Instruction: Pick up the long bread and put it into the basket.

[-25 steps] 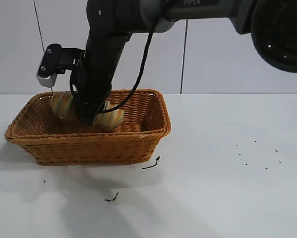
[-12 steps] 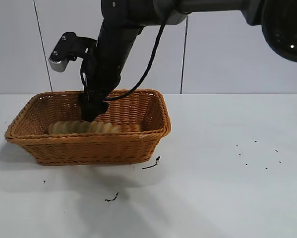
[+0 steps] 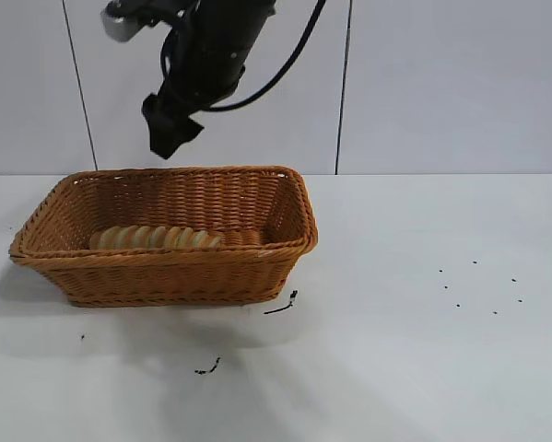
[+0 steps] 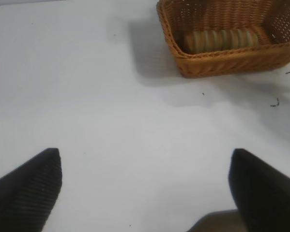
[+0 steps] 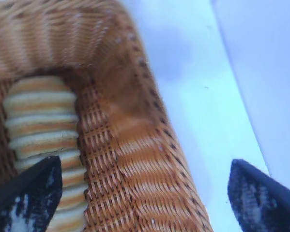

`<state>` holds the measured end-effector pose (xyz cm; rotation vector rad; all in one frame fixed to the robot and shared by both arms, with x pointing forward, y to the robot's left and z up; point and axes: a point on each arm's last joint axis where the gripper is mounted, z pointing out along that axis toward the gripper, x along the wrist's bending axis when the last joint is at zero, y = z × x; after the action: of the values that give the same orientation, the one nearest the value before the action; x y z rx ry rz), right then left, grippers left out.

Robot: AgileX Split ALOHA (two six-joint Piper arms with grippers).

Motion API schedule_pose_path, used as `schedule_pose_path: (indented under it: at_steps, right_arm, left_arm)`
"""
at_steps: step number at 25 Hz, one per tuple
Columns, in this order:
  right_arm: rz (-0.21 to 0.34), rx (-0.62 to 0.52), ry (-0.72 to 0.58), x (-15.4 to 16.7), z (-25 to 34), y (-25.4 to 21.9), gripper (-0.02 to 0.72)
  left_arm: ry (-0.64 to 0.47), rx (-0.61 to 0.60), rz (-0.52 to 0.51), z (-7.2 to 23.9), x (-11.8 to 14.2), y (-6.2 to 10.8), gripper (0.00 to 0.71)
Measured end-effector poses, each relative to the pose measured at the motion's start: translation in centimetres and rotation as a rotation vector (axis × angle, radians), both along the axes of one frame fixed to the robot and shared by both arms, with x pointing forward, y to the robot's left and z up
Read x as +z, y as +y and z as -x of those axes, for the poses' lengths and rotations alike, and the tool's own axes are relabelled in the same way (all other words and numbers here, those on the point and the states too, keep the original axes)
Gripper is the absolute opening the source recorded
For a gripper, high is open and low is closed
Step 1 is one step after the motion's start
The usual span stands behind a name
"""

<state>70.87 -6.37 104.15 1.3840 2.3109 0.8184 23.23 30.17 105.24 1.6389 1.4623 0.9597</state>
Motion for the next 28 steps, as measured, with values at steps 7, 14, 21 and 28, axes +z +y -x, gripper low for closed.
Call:
schedule_pose_path:
  at_steps: [7,14,21,28]
  right_arm:
    - [0.040,-0.219,0.086,-0.5,-2.9,-9.2,0.638]
    - [0.059,-0.402,0.169,-0.9,-4.0,-18.1,0.638]
    - [0.077,-0.454,0.254,-1.2,-3.5,-20.7,0.638]
    - [0.070,-0.453,0.262,-0.2,-2.4,-20.7,0.638]
  left_arm:
    - [0.000,0.000,0.000,0.0,0.0,0.0,0.696]
    - [0.000,0.000,0.000,0.0,0.0,0.0,0.696]
    - [0.000,0.000,0.000,0.0,0.0,0.0,0.696]
    - [0.000,0.000,0.000,0.0,0.0,0.0,0.696]
